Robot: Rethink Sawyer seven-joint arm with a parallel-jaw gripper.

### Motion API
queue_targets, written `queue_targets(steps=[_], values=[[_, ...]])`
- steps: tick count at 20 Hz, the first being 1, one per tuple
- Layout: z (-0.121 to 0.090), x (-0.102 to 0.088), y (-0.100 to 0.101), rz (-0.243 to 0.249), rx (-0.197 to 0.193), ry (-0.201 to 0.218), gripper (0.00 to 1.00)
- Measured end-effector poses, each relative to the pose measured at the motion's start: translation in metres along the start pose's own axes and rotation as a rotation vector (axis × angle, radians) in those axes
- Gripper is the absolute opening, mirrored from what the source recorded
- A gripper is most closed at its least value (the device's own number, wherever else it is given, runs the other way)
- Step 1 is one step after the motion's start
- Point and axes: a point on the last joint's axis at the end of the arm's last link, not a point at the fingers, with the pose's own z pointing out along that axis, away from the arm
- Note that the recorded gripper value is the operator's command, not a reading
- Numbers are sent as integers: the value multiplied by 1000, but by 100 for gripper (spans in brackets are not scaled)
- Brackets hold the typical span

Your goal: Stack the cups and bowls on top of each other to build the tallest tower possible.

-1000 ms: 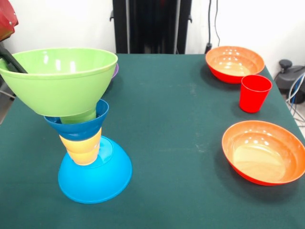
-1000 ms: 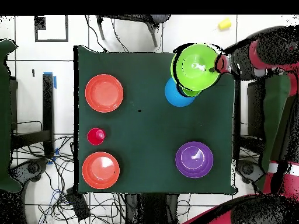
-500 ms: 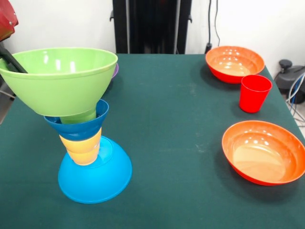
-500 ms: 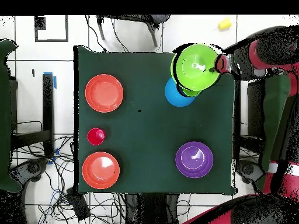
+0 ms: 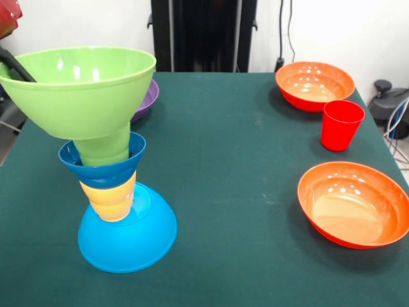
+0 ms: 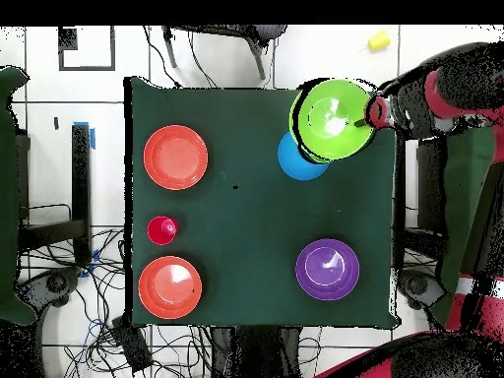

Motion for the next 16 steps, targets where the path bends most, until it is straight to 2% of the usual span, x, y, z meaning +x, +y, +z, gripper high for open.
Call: queue_targets(steps=[7, 16], values=[[-13, 5, 4, -5, 13, 4, 0], [-2, 8, 15, -25, 16, 30, 0]])
